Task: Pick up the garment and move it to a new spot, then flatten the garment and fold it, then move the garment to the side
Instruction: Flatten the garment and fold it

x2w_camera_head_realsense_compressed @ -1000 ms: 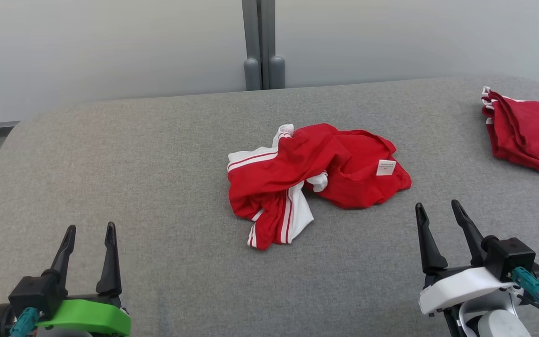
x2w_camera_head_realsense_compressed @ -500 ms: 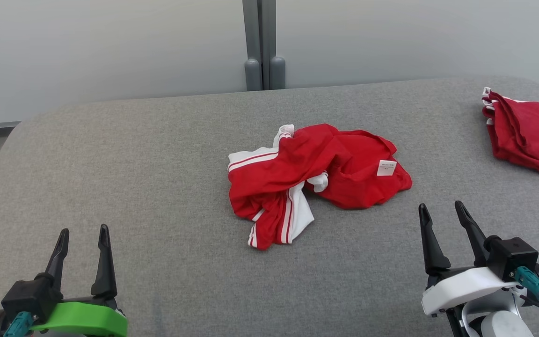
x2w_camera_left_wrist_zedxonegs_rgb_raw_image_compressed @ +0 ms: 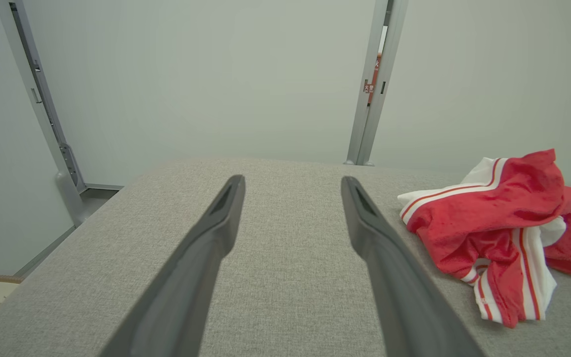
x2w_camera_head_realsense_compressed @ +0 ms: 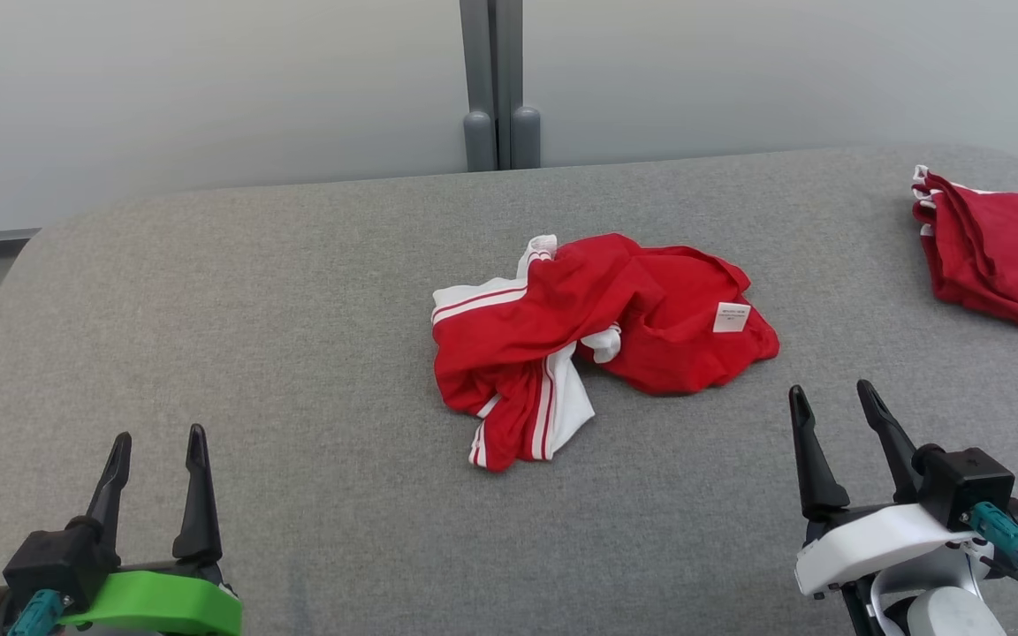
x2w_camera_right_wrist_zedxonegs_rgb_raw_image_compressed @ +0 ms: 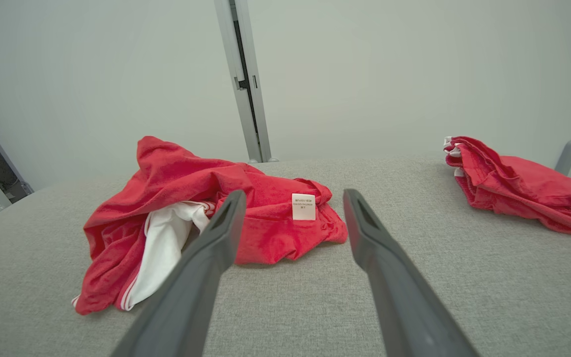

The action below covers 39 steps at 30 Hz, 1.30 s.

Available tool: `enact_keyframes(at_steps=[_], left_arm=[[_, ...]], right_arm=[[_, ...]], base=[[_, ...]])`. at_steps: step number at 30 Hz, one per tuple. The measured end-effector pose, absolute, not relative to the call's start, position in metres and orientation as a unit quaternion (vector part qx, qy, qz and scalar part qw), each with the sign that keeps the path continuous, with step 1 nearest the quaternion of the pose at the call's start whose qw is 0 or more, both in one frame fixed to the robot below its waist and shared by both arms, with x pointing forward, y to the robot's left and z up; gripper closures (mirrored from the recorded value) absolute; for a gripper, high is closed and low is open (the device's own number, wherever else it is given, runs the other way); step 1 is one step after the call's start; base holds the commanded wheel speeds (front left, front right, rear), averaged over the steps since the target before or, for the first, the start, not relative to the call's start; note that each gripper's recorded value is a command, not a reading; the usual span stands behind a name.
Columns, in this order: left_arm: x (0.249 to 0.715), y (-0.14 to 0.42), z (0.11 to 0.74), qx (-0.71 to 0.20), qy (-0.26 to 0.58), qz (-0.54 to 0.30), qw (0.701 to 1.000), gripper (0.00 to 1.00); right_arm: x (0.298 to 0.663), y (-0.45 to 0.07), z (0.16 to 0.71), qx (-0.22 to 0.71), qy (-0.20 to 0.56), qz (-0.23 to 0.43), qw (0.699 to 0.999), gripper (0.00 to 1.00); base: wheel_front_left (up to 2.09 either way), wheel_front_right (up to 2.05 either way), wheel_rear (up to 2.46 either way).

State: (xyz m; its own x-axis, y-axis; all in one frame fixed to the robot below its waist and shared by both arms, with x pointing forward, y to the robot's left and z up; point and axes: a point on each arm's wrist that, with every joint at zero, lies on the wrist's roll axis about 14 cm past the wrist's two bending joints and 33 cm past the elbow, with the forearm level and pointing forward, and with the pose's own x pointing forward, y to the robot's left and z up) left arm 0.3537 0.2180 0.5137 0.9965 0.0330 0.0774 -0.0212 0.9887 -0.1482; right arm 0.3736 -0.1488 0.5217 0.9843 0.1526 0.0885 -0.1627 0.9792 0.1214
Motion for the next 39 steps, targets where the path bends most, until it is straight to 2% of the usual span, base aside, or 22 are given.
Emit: enact_keyframes(at_steps=[16,23,30,39], left_arm=[[0.357,0.205,0.505,-0.075,-0.025,-0.003,0.997,0.00],[0.376,0.145,0.493,-0.074,-0.001,-0.099,0.992,0.00],[0.396,0.071,0.478,-0.077,0.032,-0.207,0.975,0.00],[0.410,0.013,0.435,-0.060,0.097,-0.288,0.951,0.00]], right_arm=[[0.373,-0.150,0.516,0.065,-0.032,0.077,0.994,0.00],[0.375,-0.155,0.515,0.065,-0.030,0.068,0.995,0.00],[0.375,-0.173,0.508,0.062,-0.023,0.043,0.997,0.00],[0.379,-0.195,0.495,0.057,-0.008,0.009,0.998,0.00]], base=[[0.00,0.00,0.00],[0.00,0.00,0.00],[0.00,0.00,0.00],[0.00,0.00,0.00]])
